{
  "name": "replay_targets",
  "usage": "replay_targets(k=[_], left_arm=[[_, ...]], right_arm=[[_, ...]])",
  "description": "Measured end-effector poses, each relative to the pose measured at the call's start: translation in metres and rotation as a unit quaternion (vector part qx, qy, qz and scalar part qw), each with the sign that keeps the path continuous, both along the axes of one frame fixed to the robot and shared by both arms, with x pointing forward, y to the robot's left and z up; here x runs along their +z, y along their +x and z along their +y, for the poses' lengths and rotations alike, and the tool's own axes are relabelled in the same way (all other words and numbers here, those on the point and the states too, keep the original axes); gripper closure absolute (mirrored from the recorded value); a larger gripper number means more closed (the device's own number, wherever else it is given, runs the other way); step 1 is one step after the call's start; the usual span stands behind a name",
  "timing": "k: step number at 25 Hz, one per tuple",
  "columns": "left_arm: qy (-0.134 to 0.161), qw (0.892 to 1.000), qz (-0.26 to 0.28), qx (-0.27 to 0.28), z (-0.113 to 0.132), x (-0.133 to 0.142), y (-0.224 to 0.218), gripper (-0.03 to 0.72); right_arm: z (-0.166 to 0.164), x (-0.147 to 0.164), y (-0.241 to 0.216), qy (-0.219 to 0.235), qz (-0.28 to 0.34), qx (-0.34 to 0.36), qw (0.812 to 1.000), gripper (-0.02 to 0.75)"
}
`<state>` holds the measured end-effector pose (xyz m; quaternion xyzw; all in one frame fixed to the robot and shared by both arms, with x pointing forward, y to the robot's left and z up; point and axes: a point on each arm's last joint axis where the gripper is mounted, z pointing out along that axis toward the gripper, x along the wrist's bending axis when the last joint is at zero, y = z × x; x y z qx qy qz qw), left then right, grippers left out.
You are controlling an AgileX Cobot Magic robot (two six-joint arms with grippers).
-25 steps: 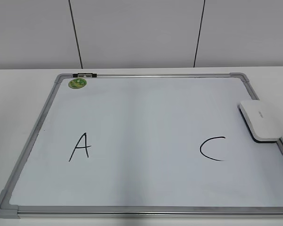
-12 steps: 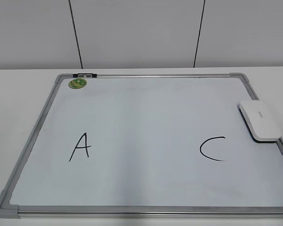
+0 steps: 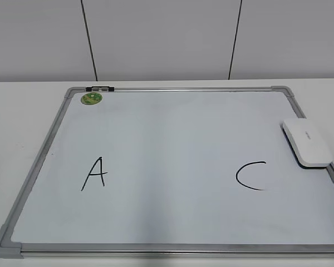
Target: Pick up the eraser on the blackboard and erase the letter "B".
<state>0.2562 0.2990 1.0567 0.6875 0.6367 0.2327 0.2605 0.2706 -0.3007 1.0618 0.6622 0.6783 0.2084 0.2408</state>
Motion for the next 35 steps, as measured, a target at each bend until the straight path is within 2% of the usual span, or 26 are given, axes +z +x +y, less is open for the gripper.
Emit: replay_targets(k=[4,12,35], left_arm=[[0.001,1.000,-0.010,0.012,0.002,-0.001,0.002,0.355],[0.002,0.999,-0.050,0.016,0.002,-0.005,0.012,0.355],[0.003,0.998,-0.055,0.016,0.002,-0.005,0.013,0.362]], right_arm=[[0.000,-0.016,0.001,0.001,0.027,0.000,1.000,0.145],[0.000,-0.022,0.009,0.003,-0.003,0.000,1.000,0.146],[0.000,-0.023,0.011,0.004,-0.009,-0.002,1.000,0.146]])
